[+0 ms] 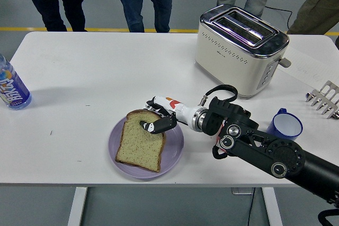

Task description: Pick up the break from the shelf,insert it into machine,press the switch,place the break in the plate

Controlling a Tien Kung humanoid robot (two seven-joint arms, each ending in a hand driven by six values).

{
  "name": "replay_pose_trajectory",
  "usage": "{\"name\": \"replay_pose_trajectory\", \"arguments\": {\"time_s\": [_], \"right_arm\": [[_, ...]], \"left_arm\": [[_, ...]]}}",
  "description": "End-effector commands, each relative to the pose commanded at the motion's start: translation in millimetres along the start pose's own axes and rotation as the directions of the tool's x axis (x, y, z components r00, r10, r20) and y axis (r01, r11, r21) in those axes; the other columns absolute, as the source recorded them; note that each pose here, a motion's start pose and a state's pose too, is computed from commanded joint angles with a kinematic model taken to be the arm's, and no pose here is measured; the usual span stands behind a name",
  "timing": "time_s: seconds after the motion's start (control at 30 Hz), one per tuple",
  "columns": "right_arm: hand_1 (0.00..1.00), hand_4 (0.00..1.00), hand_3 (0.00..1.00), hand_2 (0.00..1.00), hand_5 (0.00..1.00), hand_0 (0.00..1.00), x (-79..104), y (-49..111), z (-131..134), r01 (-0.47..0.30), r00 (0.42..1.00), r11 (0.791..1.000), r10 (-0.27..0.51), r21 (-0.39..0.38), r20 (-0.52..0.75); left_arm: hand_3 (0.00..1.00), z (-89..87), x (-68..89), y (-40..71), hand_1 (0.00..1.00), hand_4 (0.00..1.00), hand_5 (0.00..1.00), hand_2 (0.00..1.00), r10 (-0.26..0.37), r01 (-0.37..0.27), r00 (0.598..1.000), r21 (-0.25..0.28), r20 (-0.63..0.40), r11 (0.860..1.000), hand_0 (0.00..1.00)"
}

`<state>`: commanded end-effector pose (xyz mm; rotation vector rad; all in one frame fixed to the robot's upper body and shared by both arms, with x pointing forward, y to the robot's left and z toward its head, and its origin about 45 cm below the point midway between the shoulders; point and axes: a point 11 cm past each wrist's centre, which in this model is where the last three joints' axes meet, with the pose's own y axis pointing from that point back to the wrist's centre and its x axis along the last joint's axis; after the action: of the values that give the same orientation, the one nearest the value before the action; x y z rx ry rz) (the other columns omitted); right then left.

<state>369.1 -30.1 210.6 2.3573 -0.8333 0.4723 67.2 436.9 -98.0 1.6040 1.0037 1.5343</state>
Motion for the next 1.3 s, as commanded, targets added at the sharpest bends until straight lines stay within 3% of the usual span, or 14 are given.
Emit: {"name": "replay_pose_trajectory", "arguments": {"time_s": [0.17,0.2,0.37,0.4,0.57,0.6,0.77,0.8,0.97,1.0,1.17,1.2,1.3], "right_arm": [[0.364,0.537,0.552,0.502,0.078,0.334,1.3,-2.1,-1,-0.011,0.998,1.000,0.013,0.026,-0.061],[0.460,0.605,0.600,0.558,0.138,0.428,1.6,-2.3,0,-0.014,0.998,1.000,0.016,0.028,-0.067],[0.460,0.605,0.600,0.558,0.138,0.428,5.2,-3.2,1,-0.039,0.995,0.999,0.042,0.037,-0.092],[0.504,0.641,0.645,0.586,0.155,0.479,5.7,-3.3,1,-0.042,0.994,0.998,0.046,0.038,-0.096],[0.504,0.641,0.645,0.586,0.155,0.479,7.0,-3.0,2,-0.051,0.991,0.998,0.055,0.039,-0.119],[0.546,0.651,0.687,0.614,0.154,0.530,7.1,-2.8,2,-0.051,0.991,0.998,0.056,0.040,-0.122],[0.546,0.651,0.687,0.614,0.154,0.530,8.4,-1.5,0,-0.051,0.987,0.997,0.058,0.050,-0.147],[0.600,0.661,0.720,0.653,0.158,0.588,9.0,-1.3,0,-0.053,0.987,0.997,0.061,0.053,-0.150],[0.600,0.661,0.720,0.653,0.158,0.588,13.9,0.2,-4,-0.074,0.983,0.995,0.085,0.072,-0.164],[0.683,0.682,0.756,0.692,0.177,0.691,15.2,0.7,-4,-0.079,0.982,0.994,0.090,0.075,-0.167],[0.683,0.682,0.756,0.692,0.177,0.691,17.3,1.2,-5,-0.085,0.979,0.993,0.098,0.080,-0.179],[0.731,0.686,0.778,0.725,0.177,0.754,17.4,1.2,-5,-0.085,0.979,0.993,0.098,0.080,-0.180],[0.731,0.686,0.778,0.725,0.177,0.754,18.6,1.5,-6,-0.090,0.977,0.992,0.104,0.086,-0.187]], "left_arm": [[0.539,-2.4,0.0,-0.5,0.499,0.334,0.801,0.497,0.001,-0.001,1.000,0.005,0.005,1.000,0.630],[0.539,-2.7,-0.1,-0.6,0.496,0.334,0.802,0.497,0.000,-0.001,1.000,0.005,0.006,1.000,0.630],[0.539,-3.5,-0.2,-0.8,0.496,0.334,0.802,0.497,0.000,0.000,1.000,0.006,0.006,1.000,0.630],[0.539,-3.6,-0.2,-0.8,0.497,0.333,0.801,0.499,0.000,0.000,1.000,0.006,0.007,1.000,0.629],[0.539,-4.3,-0.4,-0.9,0.497,0.333,0.801,0.499,0.000,0.000,1.000,0.007,0.007,1.000,0.629],[0.539,-4.6,-0.5,-1.0,0.497,0.333,0.800,0.499,0.000,0.000,1.000,0.008,0.007,1.000,0.629],[0.539,-5.4,-0.5,-1.1,0.497,0.333,0.800,0.499,-0.001,0.001,1.000,0.009,0.007,1.000,0.629],[0.539,-5.3,-0.5,-1.1,0.498,0.332,0.800,0.497,-0.001,0.001,1.000,0.009,0.007,1.000,0.629],[0.539,-5.1,-0.4,-1.1,0.498,0.332,0.800,0.497,-0.001,0.001,1.000,0.009,0.006,1.000,0.629],[0.539,-5.1,-0.4,-1.1,0.498,0.331,0.799,0.498,-0.001,0.001,1.000,0.008,0.005,1.000,0.630],[0.539,-4.5,-0.4,-1.0,0.498,0.331,0.799,0.498,-0.001,0.001,1.000,0.007,0.003,1.000,0.630],[0.539,-4.4,-0.4,-1.0,0.497,0.332,0.800,0.500,-0.001,0.001,1.000,0.007,0.003,1.000,0.629],[0.539,-3.6,-0.4,-0.8,0.497,0.332,0.800,0.500,-0.001,0.001,1.000,0.005,0.001,1.000,0.629]]}}
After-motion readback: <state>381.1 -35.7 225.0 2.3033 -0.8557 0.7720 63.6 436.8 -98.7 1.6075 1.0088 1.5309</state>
